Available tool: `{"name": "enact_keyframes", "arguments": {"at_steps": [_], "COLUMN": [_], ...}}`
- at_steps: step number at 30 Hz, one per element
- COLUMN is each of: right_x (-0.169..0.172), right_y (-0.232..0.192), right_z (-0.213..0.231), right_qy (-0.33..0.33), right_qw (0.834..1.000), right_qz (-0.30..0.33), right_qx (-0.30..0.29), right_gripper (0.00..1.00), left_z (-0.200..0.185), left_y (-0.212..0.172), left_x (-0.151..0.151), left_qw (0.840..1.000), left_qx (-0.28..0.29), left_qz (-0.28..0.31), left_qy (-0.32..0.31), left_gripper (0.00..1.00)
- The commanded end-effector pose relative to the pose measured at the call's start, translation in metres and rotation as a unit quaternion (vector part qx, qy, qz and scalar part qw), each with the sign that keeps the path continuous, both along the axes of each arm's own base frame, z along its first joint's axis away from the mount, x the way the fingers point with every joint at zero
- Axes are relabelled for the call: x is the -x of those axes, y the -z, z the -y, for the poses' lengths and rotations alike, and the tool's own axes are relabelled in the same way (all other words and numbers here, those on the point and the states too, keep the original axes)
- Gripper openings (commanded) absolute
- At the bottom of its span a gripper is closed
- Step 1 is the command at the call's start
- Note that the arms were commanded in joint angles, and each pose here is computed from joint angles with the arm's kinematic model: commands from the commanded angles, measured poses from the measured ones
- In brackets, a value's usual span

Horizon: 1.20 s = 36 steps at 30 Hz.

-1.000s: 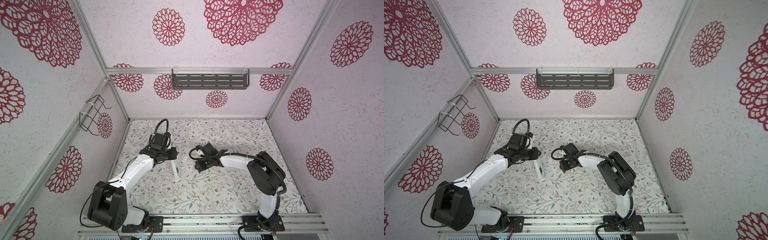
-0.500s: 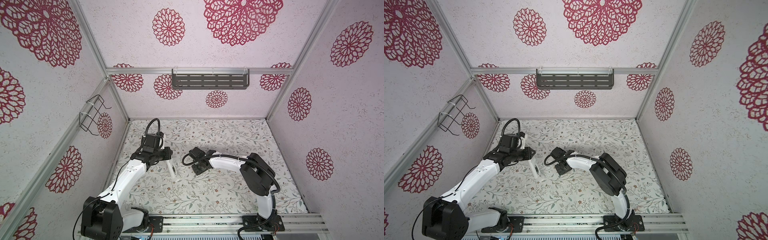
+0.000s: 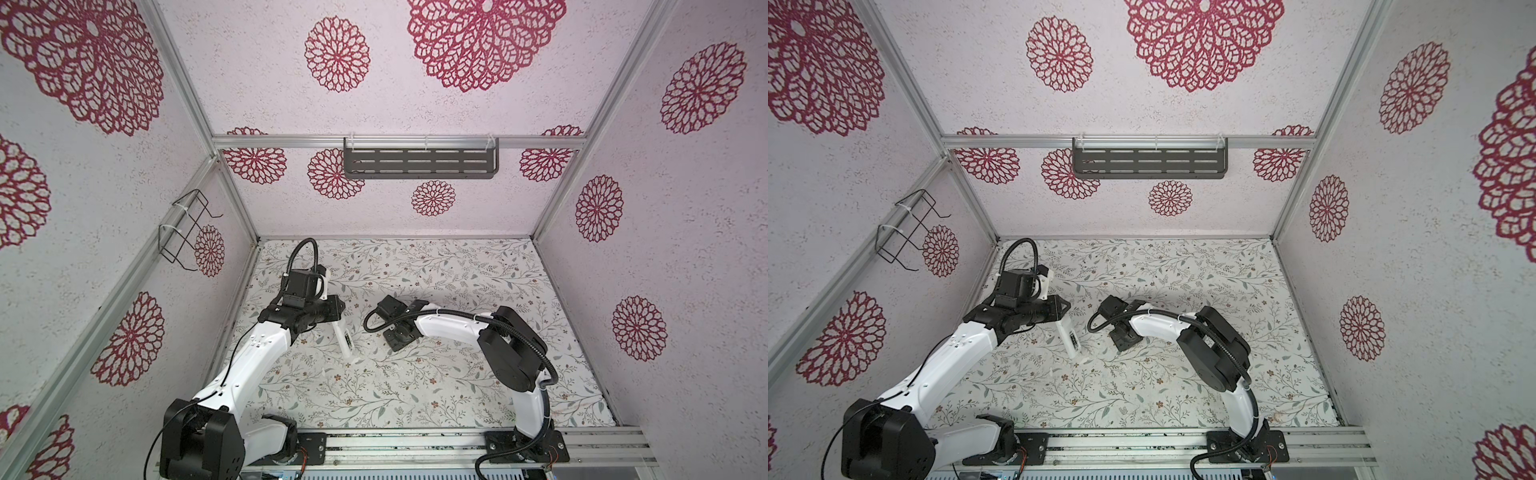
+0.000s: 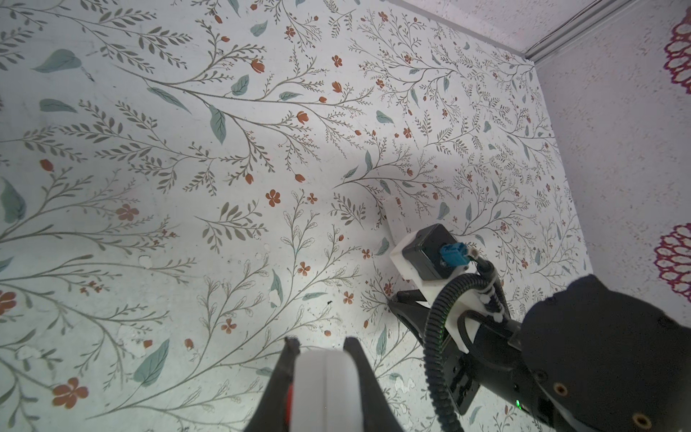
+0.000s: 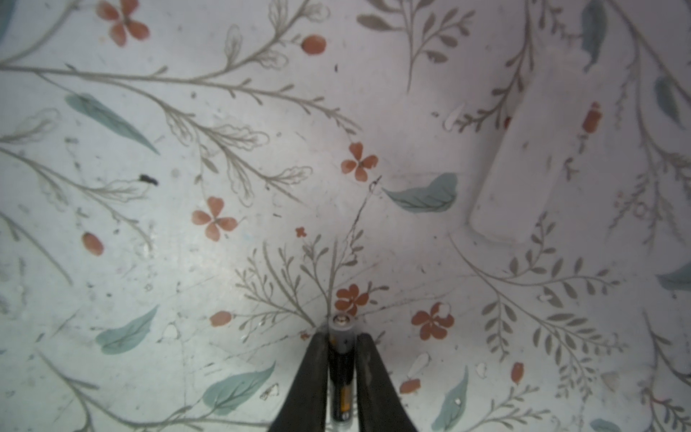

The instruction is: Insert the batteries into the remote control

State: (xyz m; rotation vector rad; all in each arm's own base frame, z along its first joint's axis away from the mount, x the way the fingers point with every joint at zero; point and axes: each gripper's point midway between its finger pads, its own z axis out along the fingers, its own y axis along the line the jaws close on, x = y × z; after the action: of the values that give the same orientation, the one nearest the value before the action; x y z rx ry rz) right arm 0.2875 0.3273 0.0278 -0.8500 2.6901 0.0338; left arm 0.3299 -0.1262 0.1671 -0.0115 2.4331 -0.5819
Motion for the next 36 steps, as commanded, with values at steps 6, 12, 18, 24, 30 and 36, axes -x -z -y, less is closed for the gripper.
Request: {"name": "enact_keyframes", "arguments": {"at_steps": [6,12,18,24,30,36], "right_x": [0.008,0.001,-0.006,0.003,0.009,0.015], "right_y": [0.003,-0.011,-0.037,-0.026,-0.019,-0.014], "right_z": [0.009,-0.008,-0.030,-0.023,-0.007,-0.003], "right_qy": [-0.008,-0.029,-0.048,-0.057,-0.070,-0.077], "right_qw": [0.999,0.999,0.990,0.994,0.997,0.996], "right_qz": [-0.016,0.014,0.050,0.021,-0.018,-0.041], "right_qx": [0.026,-0.029,-0.127,-0.094,-0.023,-0.005], "right_gripper": [0.10,0.07,0.07,0.10,0.15,0.19], "left_z": [0.004,0.011,0.016,0.010,0.008,0.003], "left_y": [-0.009,-0.006,-0.005,-0.010,-0.012,-0.015], "left_x": [-0.002,-0.002,-0.001,0.002,0.004,0.008], "left_qw": [1.000,0.999,0.998,0.998,0.998,0.998], "left_qx": [0.022,0.042,0.062,0.050,0.052,0.053], "left_qz": [0.021,0.012,0.010,0.022,0.026,0.035], "left_qy": [0.007,0.012,0.012,0.007,0.004,-0.001], "left_gripper": [0.00,0.00,0.00,0.00,0.00,0.00]}}
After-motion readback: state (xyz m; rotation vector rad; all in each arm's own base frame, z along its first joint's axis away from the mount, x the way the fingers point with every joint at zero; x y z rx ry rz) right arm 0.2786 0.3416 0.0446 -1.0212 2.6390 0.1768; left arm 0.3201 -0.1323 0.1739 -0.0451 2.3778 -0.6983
